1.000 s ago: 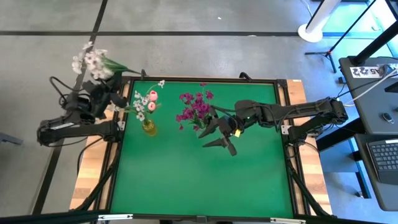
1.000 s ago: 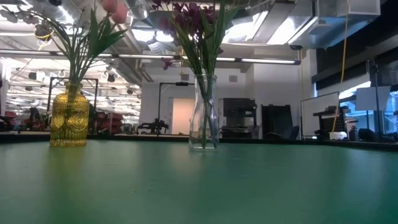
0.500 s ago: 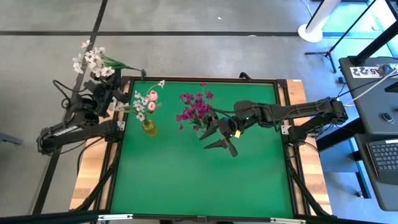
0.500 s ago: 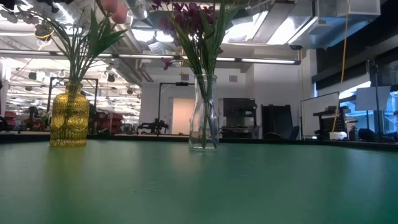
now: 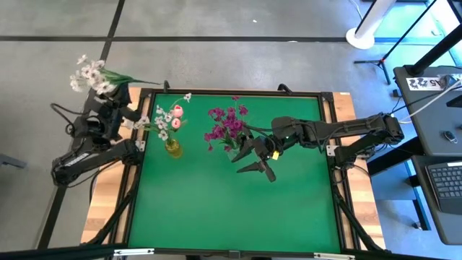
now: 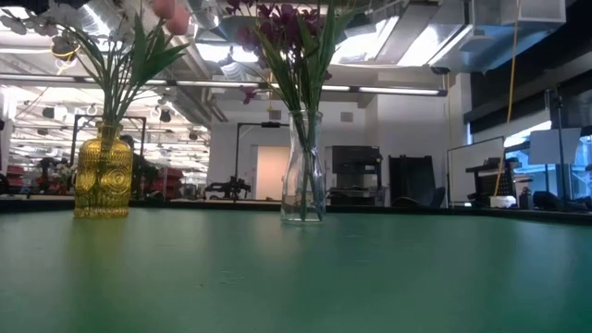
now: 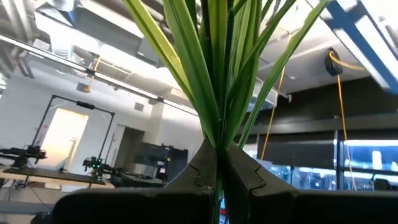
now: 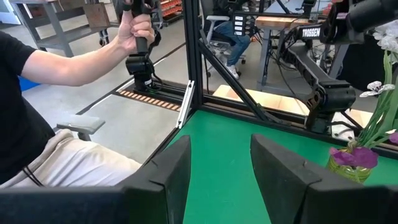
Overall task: Sort flowers into vase by color
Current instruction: Put the white flowers into the yellow vase
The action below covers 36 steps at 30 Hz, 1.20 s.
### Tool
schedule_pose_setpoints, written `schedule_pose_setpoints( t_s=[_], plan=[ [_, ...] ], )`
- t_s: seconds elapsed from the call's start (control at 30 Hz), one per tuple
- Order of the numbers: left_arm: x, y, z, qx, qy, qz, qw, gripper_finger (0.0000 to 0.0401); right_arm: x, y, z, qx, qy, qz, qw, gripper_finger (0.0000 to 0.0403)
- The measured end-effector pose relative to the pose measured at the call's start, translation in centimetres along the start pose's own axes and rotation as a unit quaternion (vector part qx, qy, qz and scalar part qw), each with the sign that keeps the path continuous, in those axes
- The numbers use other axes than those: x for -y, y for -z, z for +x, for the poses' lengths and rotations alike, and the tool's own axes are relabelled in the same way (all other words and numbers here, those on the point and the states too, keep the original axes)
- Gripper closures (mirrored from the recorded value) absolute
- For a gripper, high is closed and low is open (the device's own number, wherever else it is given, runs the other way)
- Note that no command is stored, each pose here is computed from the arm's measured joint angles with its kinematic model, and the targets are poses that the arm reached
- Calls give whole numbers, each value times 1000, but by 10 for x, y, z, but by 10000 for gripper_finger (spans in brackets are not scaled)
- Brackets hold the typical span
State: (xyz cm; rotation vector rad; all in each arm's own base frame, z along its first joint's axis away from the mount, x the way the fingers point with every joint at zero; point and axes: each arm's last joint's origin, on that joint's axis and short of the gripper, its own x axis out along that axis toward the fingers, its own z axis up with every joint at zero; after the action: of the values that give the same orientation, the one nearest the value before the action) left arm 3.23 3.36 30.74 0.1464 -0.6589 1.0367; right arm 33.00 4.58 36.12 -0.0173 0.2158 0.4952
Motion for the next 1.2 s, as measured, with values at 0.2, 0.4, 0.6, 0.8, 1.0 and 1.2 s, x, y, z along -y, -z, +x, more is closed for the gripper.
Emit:
schedule_pose_setpoints(
  t_s=[0.2, 0.4, 0.6, 0.8, 1.0, 1.2],
  plan=[
    [-1, -3, -7, 10, 61, -49, 997, 399, 0, 0, 0, -1, 0, 1, 1000, 237],
    [-1, -22, -6, -4, 106, -44, 993, 399, 0, 2, 0, -10, 1, 13, 1000, 237],
    [-5, -45, -9, -91, 160, -5, 983, 399, 0, 2, 0, -10, 5, 14, 1000, 237],
    [-16, -81, -20, -138, 197, -47, 969, 399, 0, 1, 0, -7, 11, 12, 1000, 237],
    [-26, -103, -31, -167, 202, -70, 962, 399, 1, 1, 0, -7, 19, 12, 1000, 237],
    [-24, -106, -34, -177, 271, -114, 939, 399, -1, -3, -5, 1, 19, 9, 1000, 237]
  ],
)
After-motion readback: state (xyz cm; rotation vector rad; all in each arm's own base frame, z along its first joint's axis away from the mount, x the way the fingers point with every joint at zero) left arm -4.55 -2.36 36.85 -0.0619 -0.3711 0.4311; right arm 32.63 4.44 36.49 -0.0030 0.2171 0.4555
